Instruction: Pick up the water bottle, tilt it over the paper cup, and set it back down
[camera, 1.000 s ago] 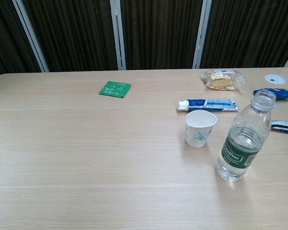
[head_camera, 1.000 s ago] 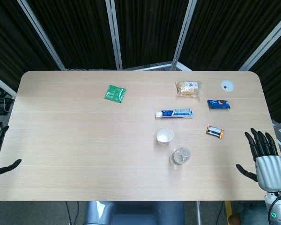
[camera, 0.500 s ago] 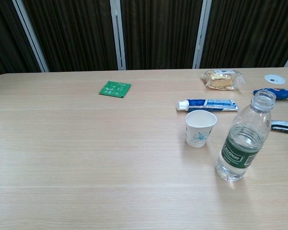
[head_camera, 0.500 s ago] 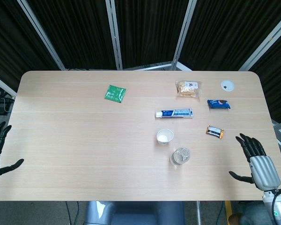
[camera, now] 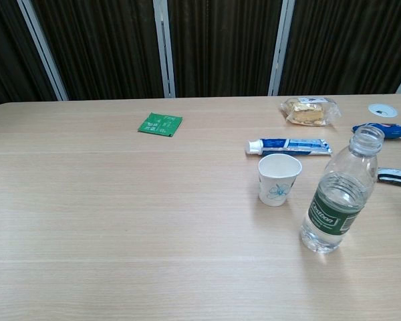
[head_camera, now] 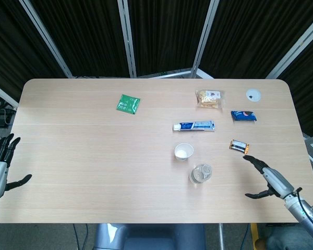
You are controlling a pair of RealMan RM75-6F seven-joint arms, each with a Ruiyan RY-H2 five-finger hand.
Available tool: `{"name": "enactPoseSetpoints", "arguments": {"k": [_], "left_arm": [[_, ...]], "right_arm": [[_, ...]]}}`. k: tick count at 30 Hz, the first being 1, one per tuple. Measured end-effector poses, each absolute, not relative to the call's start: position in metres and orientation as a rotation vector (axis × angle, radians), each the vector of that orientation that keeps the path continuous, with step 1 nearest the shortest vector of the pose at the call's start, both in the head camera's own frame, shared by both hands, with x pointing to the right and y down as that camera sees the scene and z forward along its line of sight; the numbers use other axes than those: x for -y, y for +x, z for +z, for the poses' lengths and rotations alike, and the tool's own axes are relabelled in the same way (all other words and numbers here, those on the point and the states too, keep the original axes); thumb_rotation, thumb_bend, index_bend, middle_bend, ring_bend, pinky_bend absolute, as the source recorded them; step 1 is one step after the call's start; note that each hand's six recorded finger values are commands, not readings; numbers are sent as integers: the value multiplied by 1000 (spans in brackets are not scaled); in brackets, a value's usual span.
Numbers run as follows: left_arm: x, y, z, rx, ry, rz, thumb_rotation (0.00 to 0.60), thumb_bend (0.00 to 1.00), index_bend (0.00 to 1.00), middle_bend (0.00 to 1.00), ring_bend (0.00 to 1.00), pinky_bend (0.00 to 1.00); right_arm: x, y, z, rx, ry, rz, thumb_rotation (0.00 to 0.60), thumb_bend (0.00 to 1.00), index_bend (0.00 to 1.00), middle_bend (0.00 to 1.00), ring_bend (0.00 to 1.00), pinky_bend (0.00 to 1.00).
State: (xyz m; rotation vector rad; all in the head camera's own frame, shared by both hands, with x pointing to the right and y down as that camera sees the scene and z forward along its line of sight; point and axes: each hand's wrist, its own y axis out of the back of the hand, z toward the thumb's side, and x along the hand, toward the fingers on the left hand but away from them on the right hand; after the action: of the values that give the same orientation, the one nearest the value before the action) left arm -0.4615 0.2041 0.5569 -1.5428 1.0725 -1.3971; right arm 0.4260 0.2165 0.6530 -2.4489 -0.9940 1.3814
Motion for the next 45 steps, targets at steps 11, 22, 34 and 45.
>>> {"name": "enactPoseSetpoints", "arguments": {"k": [11,22,34,45], "left_arm": [[-201,-463,566,-1063,-1527,-1435,600,0,0,0,0,0],[-198,-470,567,-1078,-1524,-1451,600,0,0,0,0,0],[-196,-471,571,-1076,-1536,-1459,600,0,0,0,0,0],[-196,-470,572,-1074,-1537,-1462,600,0,0,0,0,0]], "right_arm": [[-208,364,693,855,-2565,1286,600,0,0,21,0,0],[-197,327,703,890,-2559,1209,600,0,0,71,2,0],[-192,298,711,960,-2572,1142,600,0,34,184,102,0],[-190,282,715,1002,-2589,1106,600,0,94,246,152,22]]}}
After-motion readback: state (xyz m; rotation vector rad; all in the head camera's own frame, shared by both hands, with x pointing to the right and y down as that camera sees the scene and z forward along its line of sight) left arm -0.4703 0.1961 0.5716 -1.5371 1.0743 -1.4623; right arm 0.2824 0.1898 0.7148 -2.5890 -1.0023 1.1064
